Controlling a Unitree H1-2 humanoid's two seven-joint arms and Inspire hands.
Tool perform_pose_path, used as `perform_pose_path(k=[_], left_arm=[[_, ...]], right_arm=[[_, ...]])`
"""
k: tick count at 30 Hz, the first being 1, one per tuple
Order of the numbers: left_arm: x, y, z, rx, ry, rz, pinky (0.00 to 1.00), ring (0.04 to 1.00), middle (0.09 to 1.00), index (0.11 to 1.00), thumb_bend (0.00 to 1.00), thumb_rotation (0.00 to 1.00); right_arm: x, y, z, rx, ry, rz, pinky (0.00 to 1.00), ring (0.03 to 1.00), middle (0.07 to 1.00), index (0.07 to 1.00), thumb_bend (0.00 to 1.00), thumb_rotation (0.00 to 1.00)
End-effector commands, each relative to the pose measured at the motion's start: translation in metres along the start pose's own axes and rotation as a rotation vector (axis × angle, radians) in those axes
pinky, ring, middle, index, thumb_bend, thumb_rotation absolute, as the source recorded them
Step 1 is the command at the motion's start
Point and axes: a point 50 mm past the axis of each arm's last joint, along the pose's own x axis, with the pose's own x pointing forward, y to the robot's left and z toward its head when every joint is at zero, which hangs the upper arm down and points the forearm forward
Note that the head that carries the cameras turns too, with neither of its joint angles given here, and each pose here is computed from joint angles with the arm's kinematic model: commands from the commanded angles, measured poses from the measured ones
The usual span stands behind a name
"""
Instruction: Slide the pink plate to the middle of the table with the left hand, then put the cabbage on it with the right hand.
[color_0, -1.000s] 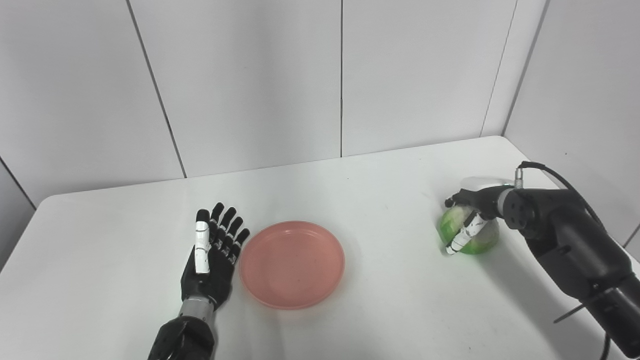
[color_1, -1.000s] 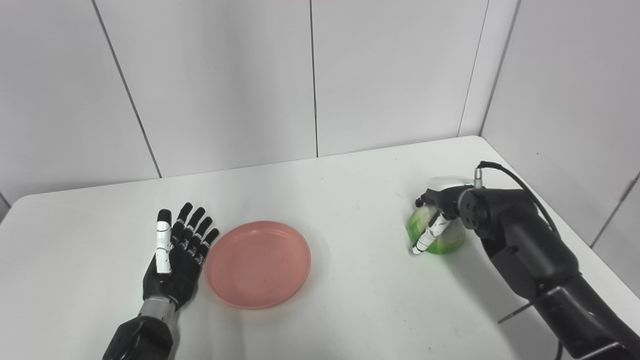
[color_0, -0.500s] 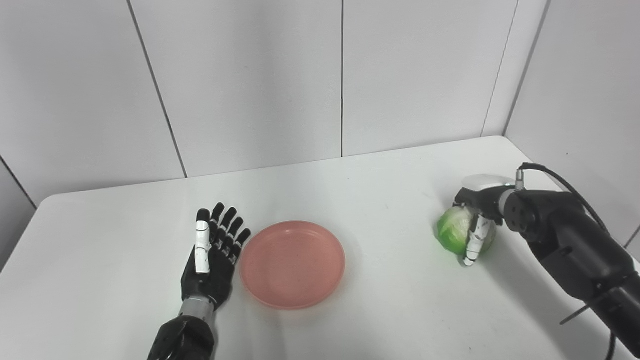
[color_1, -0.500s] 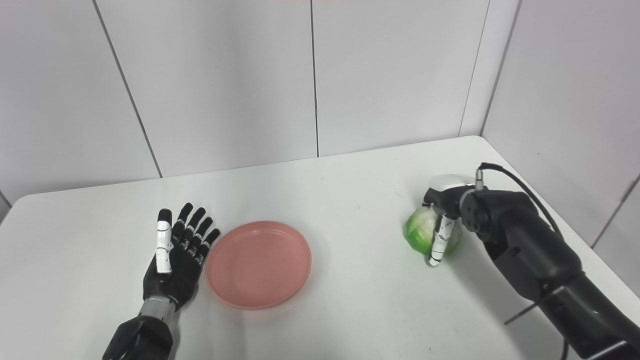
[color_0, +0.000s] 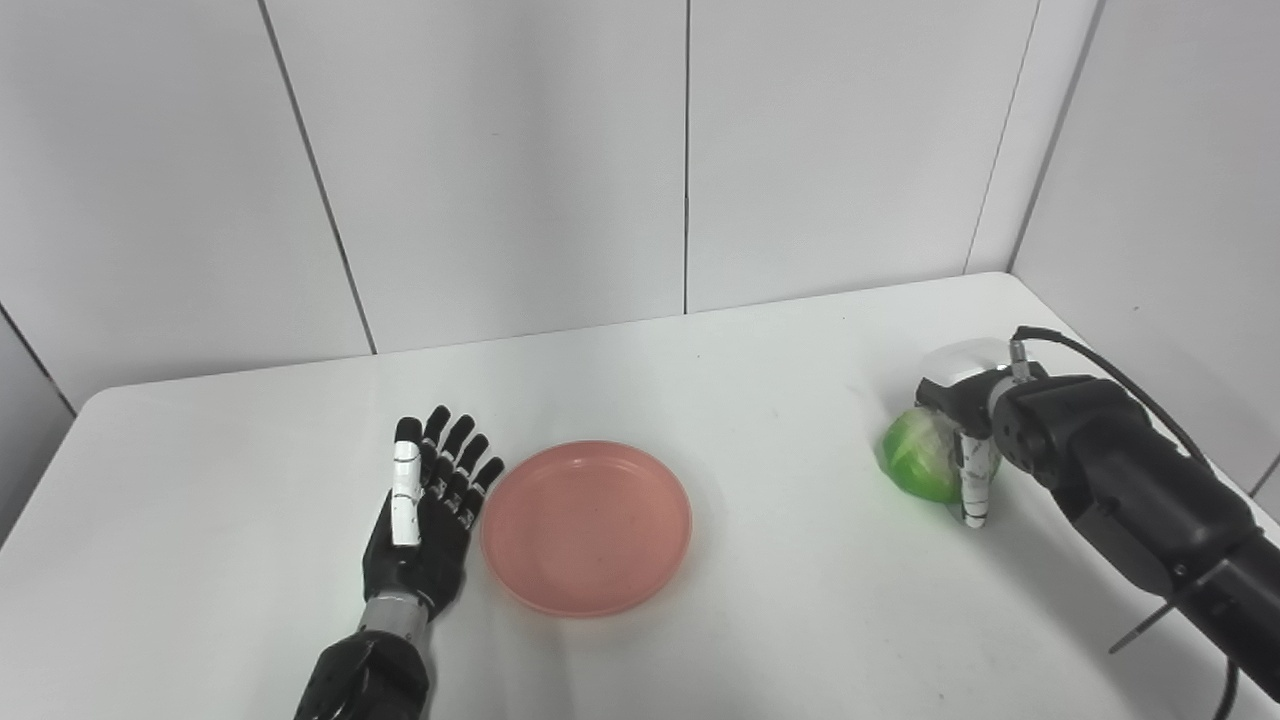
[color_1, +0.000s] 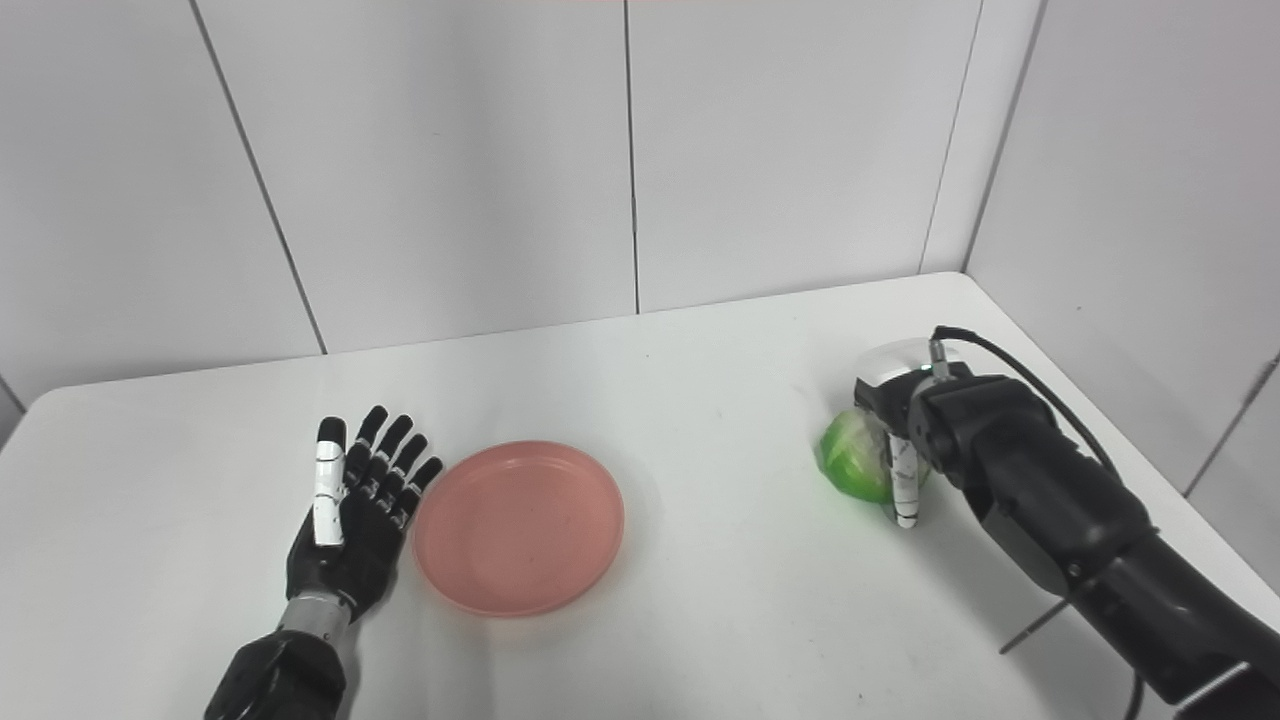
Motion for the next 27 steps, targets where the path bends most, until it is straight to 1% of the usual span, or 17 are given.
perform_pose_path(k=[1,2,3,5,7,8,10,12,15,19,22,25,27], left_arm=[[-0.005,0.008,-0.012,-0.002,0.078,0.050,0.93,0.978,0.980,0.989,0.90,0.81],[-0.005,0.008,-0.013,-0.004,0.079,0.050,0.92,0.977,0.980,0.988,0.90,0.81],[-0.006,0.008,-0.013,-0.006,0.080,0.050,0.92,0.976,0.980,0.988,0.90,0.81],[-0.006,0.007,-0.014,-0.008,0.082,0.049,0.93,0.978,0.983,0.990,0.90,0.81],[-0.007,0.007,-0.015,-0.008,0.082,0.051,0.93,0.979,0.982,0.992,0.89,0.81],[-0.007,0.006,-0.015,-0.008,0.082,0.052,0.94,0.980,0.982,0.993,0.89,0.81],[-0.008,0.007,-0.016,-0.014,0.084,0.057,0.95,0.982,0.983,0.992,0.89,0.81],[-0.008,0.008,-0.016,-0.014,0.086,0.059,0.95,0.976,0.981,0.985,0.89,0.81],[-0.008,0.009,-0.017,-0.010,0.089,0.058,0.94,0.975,0.982,0.988,0.90,0.80],[-0.008,0.010,-0.019,-0.004,0.094,0.064,0.94,0.973,0.989,0.992,0.90,0.81],[-0.008,0.010,-0.021,-0.011,0.096,0.062,0.93,0.970,0.990,0.992,0.90,0.80],[-0.009,0.008,-0.023,-0.008,0.095,0.061,0.92,0.969,0.990,0.991,0.90,0.79],[-0.009,0.008,-0.024,-0.005,0.097,0.062,0.93,0.967,0.990,0.988,0.91,0.79]], right_arm=[[-0.002,-0.005,-0.010,0.011,-0.011,-0.011,0.33,0.436,0.558,0.647,0.70,0.01],[-0.003,-0.004,-0.011,0.032,-0.038,-0.034,0.31,0.413,0.514,0.631,0.62,0.00],[-0.004,-0.003,-0.012,0.047,-0.058,-0.050,0.31,0.407,0.474,0.584,0.58,0.00],[-0.004,-0.002,-0.015,0.140,-0.108,-0.073,0.30,0.394,0.446,0.548,0.53,0.00],[-0.004,-0.003,-0.017,0.275,-0.151,-0.077,0.31,0.401,0.460,0.529,0.53,0.00],[-0.004,-0.003,-0.018,0.315,-0.163,-0.078,0.32,0.406,0.471,0.518,0.53,0.00],[-0.005,-0.005,-0.020,0.457,-0.205,-0.088,0.32,0.406,0.486,0.501,0.53,0.00],[-0.007,-0.009,-0.022,0.549,-0.239,-0.105,0.31,0.394,0.481,0.505,0.53,0.00],[-0.011,-0.015,-0.024,0.621,-0.287,-0.133,0.33,0.428,0.506,0.481,0.53,0.00],[-0.016,-0.028,-0.029,0.710,-0.350,-0.164,0.33,0.404,0.470,0.520,0.53,0.00],[-0.021,-0.039,-0.031,0.776,-0.398,-0.184,0.32,0.393,0.462,0.528,0.52,0.00],[-0.027,-0.046,-0.030,0.821,-0.422,-0.198,0.32,0.395,0.464,0.525,0.53,0.00],[-0.031,-0.049,-0.029,0.848,-0.450,-0.208,0.34,0.429,0.474,0.513,0.53,0.00]])
